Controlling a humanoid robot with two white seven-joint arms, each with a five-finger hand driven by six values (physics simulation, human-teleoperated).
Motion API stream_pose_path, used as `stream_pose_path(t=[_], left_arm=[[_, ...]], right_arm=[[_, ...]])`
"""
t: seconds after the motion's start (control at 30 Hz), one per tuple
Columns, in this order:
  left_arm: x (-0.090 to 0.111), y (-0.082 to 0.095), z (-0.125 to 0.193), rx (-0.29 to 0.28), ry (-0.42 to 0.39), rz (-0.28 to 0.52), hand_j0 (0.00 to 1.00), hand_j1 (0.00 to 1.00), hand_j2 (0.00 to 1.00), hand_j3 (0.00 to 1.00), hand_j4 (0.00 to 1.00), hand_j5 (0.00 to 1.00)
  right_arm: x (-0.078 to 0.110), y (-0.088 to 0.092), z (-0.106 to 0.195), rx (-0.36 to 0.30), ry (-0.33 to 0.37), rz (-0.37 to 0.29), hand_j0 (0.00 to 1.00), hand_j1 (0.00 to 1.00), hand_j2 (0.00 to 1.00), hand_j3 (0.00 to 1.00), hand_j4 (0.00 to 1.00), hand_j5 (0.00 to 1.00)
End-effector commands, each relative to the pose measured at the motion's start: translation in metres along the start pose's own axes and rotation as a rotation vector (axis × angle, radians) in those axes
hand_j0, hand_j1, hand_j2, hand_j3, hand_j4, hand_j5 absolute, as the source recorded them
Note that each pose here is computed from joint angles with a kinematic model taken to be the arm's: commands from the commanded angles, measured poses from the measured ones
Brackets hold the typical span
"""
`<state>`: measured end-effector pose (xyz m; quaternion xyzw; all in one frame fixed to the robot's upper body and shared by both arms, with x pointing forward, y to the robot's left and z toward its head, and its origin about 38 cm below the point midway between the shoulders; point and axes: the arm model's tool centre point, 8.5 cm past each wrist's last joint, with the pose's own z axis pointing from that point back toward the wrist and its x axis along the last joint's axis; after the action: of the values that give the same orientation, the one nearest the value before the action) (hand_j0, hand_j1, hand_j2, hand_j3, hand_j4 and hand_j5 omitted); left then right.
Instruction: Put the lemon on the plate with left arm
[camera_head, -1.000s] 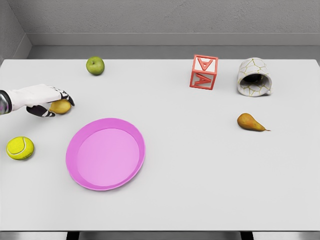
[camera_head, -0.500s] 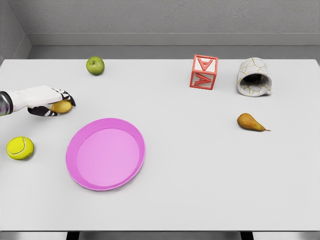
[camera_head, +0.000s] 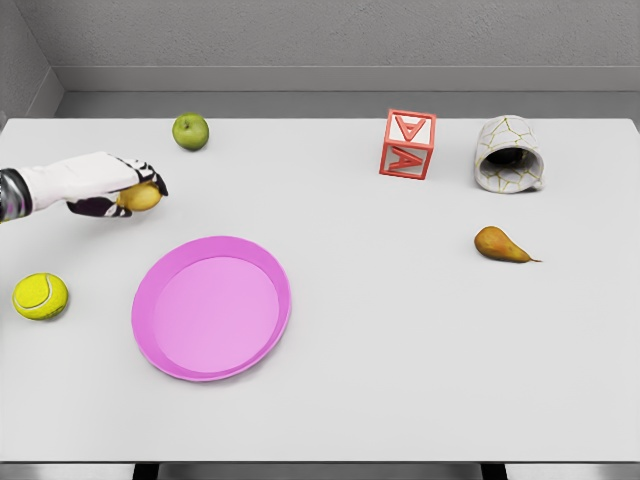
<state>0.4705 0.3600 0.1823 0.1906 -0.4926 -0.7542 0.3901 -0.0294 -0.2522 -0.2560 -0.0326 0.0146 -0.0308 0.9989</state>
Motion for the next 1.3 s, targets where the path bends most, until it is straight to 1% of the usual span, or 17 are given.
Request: stream_pose_path(t=[0.0,0.07,0.17,0.3,0.33,0.63,0.7,0.77,0.8,0.83,0.87,0.93,0.97,1.07,1.13,1.2,1.27], left_arm=[[0.010,0.013,0.001,0.042,-0.037,-0.003,0.52,0.52,0.52,0.52,0.52,0.52],[0.013,0.018,0.005,0.053,-0.048,-0.013,0.52,0.52,0.52,0.52,0.52,0.52],[0.031,0.020,0.004,0.061,-0.096,-0.043,0.52,0.52,0.52,0.52,0.52,0.52],[0.057,0.014,0.002,0.059,-0.163,-0.070,0.52,0.52,0.52,0.52,0.52,0.52],[0.061,0.017,0.005,0.061,-0.173,-0.091,0.51,0.51,0.51,0.51,0.51,0.51],[0.102,0.015,0.011,0.069,-0.275,-0.150,0.51,0.51,0.51,0.51,0.51,0.51],[0.116,0.007,0.014,0.059,-0.309,-0.162,0.51,0.51,0.51,0.51,0.51,0.51],[0.121,0.006,0.015,0.057,-0.319,-0.168,0.51,0.51,0.51,0.51,0.51,0.51],[0.123,-0.001,0.015,0.039,-0.324,-0.162,0.51,0.51,0.51,0.51,0.51,0.51],[0.126,-0.002,0.014,0.042,-0.336,-0.156,0.80,0.80,0.80,0.80,0.80,0.80],[0.126,0.001,0.016,0.053,-0.340,-0.144,1.00,1.00,1.00,1.00,1.00,1.00],[0.113,0.009,0.024,0.091,-0.306,-0.125,1.00,1.00,1.00,1.00,1.00,1.00],[0.101,0.012,0.029,0.104,-0.269,-0.112,1.00,1.00,1.00,1.00,1.00,1.00],[0.051,0.005,0.051,0.135,-0.123,-0.025,1.00,1.00,1.00,1.00,1.00,1.00],[0.029,0.001,0.062,0.142,-0.057,0.014,1.00,1.00,1.00,1.00,1.00,1.00],[0.022,-0.008,0.063,0.106,-0.038,0.035,1.00,1.00,1.00,1.00,1.00,1.00],[0.020,-0.019,0.063,0.092,-0.034,0.061,1.00,1.00,1.00,1.00,1.00,1.00]], right_arm=[[0.000,0.000,0.000,0.000,0.000,-0.001,1.00,1.00,1.00,1.00,1.00,1.00],[0.000,0.000,0.000,0.000,0.000,0.000,1.00,1.00,1.00,1.00,1.00,1.00],[0.000,0.000,0.000,0.000,0.000,0.000,1.00,1.00,1.00,1.00,1.00,1.00],[0.000,0.000,0.000,0.000,0.000,0.000,1.00,1.00,1.00,1.00,1.00,1.00],[0.000,0.000,0.000,0.000,0.000,0.000,1.00,1.00,1.00,1.00,1.00,1.00],[0.000,0.000,0.000,0.000,0.000,0.000,1.00,1.00,1.00,1.00,1.00,1.00],[0.000,0.000,0.000,0.000,0.000,0.000,1.00,1.00,1.00,1.00,1.00,1.00],[0.000,0.000,0.000,0.000,0.000,0.000,1.00,1.00,1.00,1.00,1.00,1.00],[0.000,0.000,0.000,0.000,0.000,0.000,1.00,1.00,1.00,1.00,1.00,1.00],[0.000,0.000,0.000,0.000,0.000,0.000,1.00,1.00,1.00,1.00,1.00,1.00],[0.000,0.000,0.000,0.000,0.000,0.000,1.00,1.00,1.00,1.00,1.00,1.00],[0.000,0.000,0.000,0.000,0.000,0.000,1.00,1.00,1.00,1.00,1.00,1.00],[0.000,0.000,0.000,0.000,0.000,0.000,1.00,1.00,1.00,1.00,1.00,1.00],[0.000,0.000,0.000,0.000,0.000,0.000,1.00,1.00,1.00,1.00,1.00,1.00],[0.000,0.000,0.000,0.000,0.000,0.000,1.00,1.00,1.00,1.00,1.00,1.00],[0.000,0.000,0.000,0.000,0.000,0.000,1.00,1.00,1.00,1.00,1.00,1.00],[0.000,0.000,0.000,0.000,0.000,0.000,1.00,1.00,1.00,1.00,1.00,1.00]])
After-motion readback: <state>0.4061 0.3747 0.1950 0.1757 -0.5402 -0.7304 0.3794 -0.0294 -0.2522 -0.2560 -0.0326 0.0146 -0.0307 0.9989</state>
